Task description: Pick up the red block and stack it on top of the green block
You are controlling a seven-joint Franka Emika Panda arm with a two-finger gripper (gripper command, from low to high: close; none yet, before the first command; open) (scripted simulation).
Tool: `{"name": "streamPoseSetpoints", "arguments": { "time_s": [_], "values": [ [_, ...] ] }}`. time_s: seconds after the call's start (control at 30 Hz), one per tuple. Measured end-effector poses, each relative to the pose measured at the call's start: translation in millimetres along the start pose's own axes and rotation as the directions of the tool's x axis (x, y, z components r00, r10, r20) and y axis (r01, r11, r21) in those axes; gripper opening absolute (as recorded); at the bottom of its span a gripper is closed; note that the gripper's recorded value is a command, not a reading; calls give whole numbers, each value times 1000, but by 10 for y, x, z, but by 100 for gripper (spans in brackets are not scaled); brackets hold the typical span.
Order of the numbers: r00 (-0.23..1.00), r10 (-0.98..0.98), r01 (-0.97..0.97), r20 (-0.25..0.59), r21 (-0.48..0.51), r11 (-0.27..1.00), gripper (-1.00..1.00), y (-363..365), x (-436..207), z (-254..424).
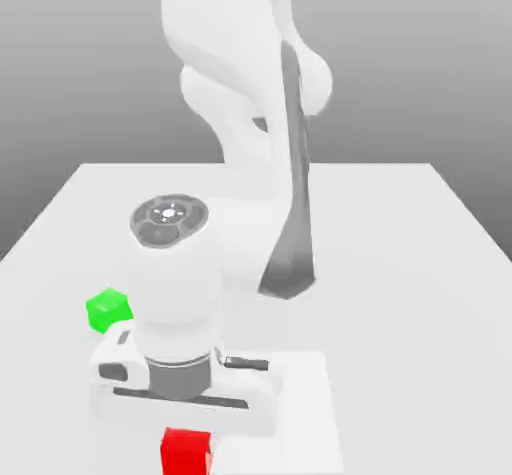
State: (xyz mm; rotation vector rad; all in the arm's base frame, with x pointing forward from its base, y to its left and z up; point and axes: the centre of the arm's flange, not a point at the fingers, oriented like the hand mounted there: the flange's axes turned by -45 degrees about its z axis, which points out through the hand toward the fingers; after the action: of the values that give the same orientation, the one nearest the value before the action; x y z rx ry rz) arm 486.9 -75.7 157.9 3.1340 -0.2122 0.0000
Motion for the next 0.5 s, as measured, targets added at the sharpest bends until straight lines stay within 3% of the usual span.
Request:
{"name": "streamPoseSetpoints", "arguments": {
  "time_s": [0.13, 0.5],
  "values": [
    [1000, -13, 13, -1, -5, 1000, -100, 61, -28, -463],
    [947, -320, 323, 39, -82, 943, -100, 1459, -949, -954]
  ]
}}
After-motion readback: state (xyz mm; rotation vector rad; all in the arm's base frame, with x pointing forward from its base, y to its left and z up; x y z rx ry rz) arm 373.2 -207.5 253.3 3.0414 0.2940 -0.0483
